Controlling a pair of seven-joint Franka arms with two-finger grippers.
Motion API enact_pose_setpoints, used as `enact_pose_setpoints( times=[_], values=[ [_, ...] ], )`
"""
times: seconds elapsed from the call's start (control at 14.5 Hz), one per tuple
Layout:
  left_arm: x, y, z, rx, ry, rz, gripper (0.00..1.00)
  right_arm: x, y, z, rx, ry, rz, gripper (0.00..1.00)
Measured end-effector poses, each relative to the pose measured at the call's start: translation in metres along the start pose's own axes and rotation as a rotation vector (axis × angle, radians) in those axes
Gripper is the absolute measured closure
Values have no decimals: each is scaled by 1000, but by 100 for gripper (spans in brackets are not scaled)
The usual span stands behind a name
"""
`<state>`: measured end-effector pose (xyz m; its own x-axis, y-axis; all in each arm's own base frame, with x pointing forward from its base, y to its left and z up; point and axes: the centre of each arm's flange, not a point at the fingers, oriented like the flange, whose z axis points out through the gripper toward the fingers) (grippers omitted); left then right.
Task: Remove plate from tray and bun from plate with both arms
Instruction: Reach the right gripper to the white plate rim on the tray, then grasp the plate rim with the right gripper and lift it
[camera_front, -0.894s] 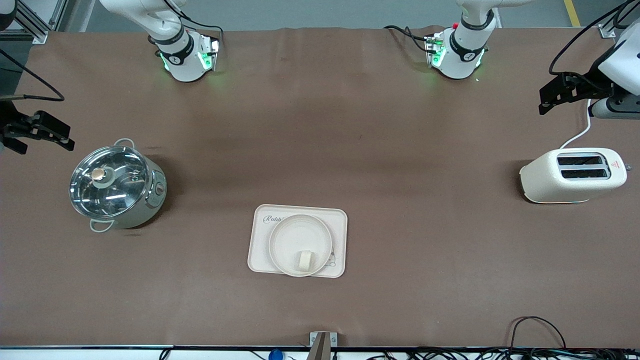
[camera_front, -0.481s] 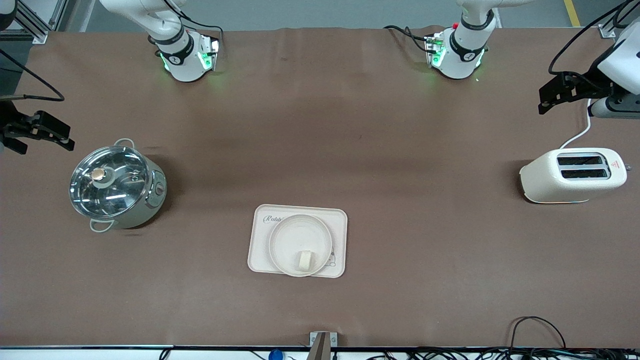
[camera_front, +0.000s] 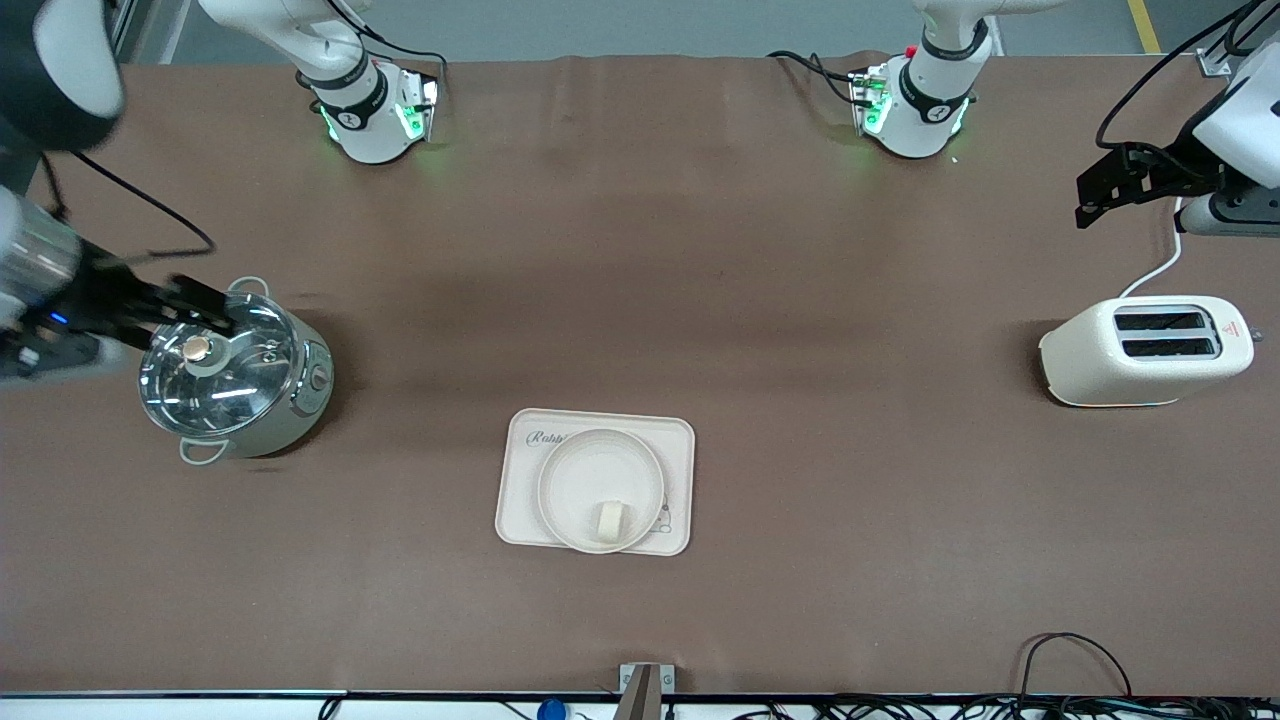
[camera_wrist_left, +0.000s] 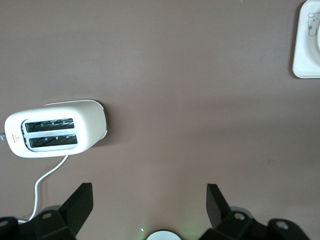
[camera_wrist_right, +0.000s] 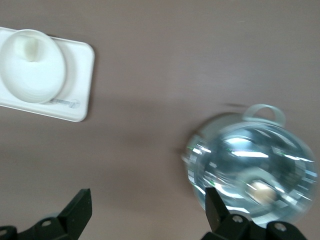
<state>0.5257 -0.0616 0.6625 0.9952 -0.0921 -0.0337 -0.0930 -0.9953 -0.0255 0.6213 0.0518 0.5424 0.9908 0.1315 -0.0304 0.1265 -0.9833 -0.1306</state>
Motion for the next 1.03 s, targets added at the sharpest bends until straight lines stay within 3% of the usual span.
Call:
enact_pose_setpoints(
  times=[0.14, 0.28, 0.41, 0.62, 0.83, 1.03],
  values=[
    [0, 0, 0, 0, 0, 1, 0, 30, -18, 71, 75, -42, 5, 0],
    [0, 0, -1, 0, 0, 1, 0, 55, -39, 147, 187, -74, 39, 0],
    [0, 0, -1, 0, 0, 1, 0, 74, -56, 208, 238, -54, 74, 0],
    [0, 0, -1, 0, 0, 1, 0, 87, -93, 281, 269, -29, 143, 0],
    [0, 0, 0, 0, -1, 1, 0, 92, -139, 340, 253, 9, 205, 0],
    [0, 0, -6, -1, 13, -1, 0, 98, -155, 365, 252, 37, 222, 12]
  ],
)
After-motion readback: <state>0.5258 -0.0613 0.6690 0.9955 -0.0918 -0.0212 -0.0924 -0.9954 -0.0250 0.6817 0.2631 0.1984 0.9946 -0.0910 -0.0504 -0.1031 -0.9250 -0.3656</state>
